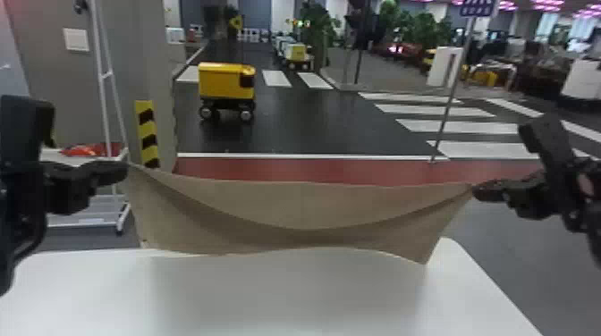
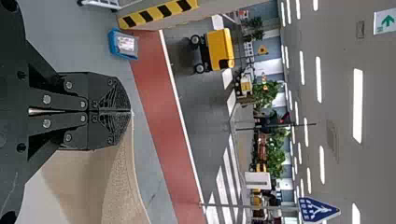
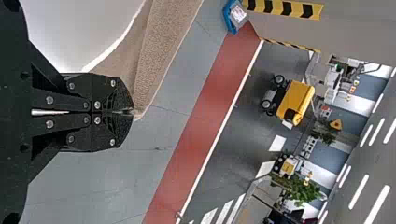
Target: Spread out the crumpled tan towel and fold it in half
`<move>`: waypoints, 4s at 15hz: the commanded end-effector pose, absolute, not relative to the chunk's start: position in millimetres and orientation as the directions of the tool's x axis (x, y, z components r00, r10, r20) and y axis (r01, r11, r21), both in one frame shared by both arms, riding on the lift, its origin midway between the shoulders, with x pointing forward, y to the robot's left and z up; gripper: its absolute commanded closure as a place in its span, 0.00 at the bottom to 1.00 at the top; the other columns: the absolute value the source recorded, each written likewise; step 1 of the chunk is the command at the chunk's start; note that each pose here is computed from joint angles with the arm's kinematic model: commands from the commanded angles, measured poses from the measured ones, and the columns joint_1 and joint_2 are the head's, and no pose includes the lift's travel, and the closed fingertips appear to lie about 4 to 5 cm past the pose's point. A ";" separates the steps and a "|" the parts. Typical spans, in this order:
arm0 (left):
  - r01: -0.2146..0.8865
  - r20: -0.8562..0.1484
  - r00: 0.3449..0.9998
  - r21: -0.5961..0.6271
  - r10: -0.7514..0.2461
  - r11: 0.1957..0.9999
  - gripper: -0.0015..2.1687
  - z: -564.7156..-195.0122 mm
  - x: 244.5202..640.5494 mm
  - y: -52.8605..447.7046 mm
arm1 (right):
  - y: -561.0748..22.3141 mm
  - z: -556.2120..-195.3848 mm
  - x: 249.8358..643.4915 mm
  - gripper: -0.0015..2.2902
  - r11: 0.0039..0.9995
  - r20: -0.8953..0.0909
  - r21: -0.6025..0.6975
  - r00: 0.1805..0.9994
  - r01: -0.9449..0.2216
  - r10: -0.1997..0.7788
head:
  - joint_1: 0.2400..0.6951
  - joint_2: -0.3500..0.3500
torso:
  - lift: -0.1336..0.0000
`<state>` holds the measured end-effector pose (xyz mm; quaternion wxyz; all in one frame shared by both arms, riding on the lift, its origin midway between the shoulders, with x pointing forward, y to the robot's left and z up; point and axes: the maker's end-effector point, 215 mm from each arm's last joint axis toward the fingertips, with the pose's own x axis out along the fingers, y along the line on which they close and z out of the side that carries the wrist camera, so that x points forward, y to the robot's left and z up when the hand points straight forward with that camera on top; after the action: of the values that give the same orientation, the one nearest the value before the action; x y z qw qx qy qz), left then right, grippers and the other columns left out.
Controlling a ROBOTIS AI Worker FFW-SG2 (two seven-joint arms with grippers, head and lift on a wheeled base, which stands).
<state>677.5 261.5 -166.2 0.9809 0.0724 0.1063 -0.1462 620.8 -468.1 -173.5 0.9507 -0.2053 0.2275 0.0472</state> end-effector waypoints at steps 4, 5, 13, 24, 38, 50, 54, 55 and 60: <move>0.294 -0.308 0.915 0.063 -0.262 0.954 0.80 -265.7 557.0 296.2 | -444.4 -263.7 504.9 0.53 0.904 -0.566 -0.312 0.821 -0.294 0.072 | 0.64 0.26 | 0.10; 0.287 -0.315 0.914 0.060 -0.255 0.956 0.80 -277.2 538.4 305.4 | -436.0 -278.0 485.7 0.53 0.905 -0.586 -0.279 0.804 -0.320 0.103 | 0.73 0.26 | 0.10; 0.362 -0.363 0.882 0.114 -0.301 0.925 0.80 -330.6 440.5 335.1 | -421.0 -342.4 392.8 0.53 0.881 -0.645 -0.194 0.733 -0.431 0.217 | 1.00 0.32 | 0.10; 0.427 -0.481 0.805 0.061 -0.348 0.902 0.80 -336.7 482.3 308.2 | -457.0 -330.4 468.3 0.53 0.904 -0.626 -0.209 0.762 -0.372 0.169 | 1.00 0.24 | 0.10; 0.422 -0.614 0.744 0.125 -0.264 0.898 0.80 -371.6 601.9 318.6 | -471.6 -388.3 558.3 0.53 0.921 -0.747 -0.192 0.659 -0.338 0.086 | 1.00 0.29 | 0.10; 0.485 -0.657 0.711 0.198 -0.252 0.852 0.80 -378.8 642.4 317.3 | -447.1 -385.2 596.9 0.53 0.916 -0.747 -0.171 0.654 -0.362 0.118 | 1.00 0.34 | 0.10; 0.473 -0.657 0.716 0.209 -0.236 0.856 0.80 -379.0 649.6 322.3 | -447.1 -384.7 600.1 0.53 0.918 -0.747 -0.169 0.654 -0.359 0.118 | 1.00 0.34 | 0.10; 0.468 -0.655 0.720 0.215 -0.229 0.857 0.80 -377.6 650.8 324.4 | -447.1 -384.5 600.1 0.53 0.920 -0.745 -0.164 0.656 -0.356 0.121 | 1.00 0.34 | 0.10; 0.454 -0.644 0.731 0.211 -0.226 0.866 0.80 -370.3 651.9 335.1 | -457.4 -380.9 596.4 0.53 0.934 -0.736 -0.135 0.665 -0.330 0.129 | 1.00 0.35 | 0.10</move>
<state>650.6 329.5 -374.0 0.9112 0.1803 0.3179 -0.1899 597.4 -453.0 -382.0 0.9026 -0.1303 0.3889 0.1305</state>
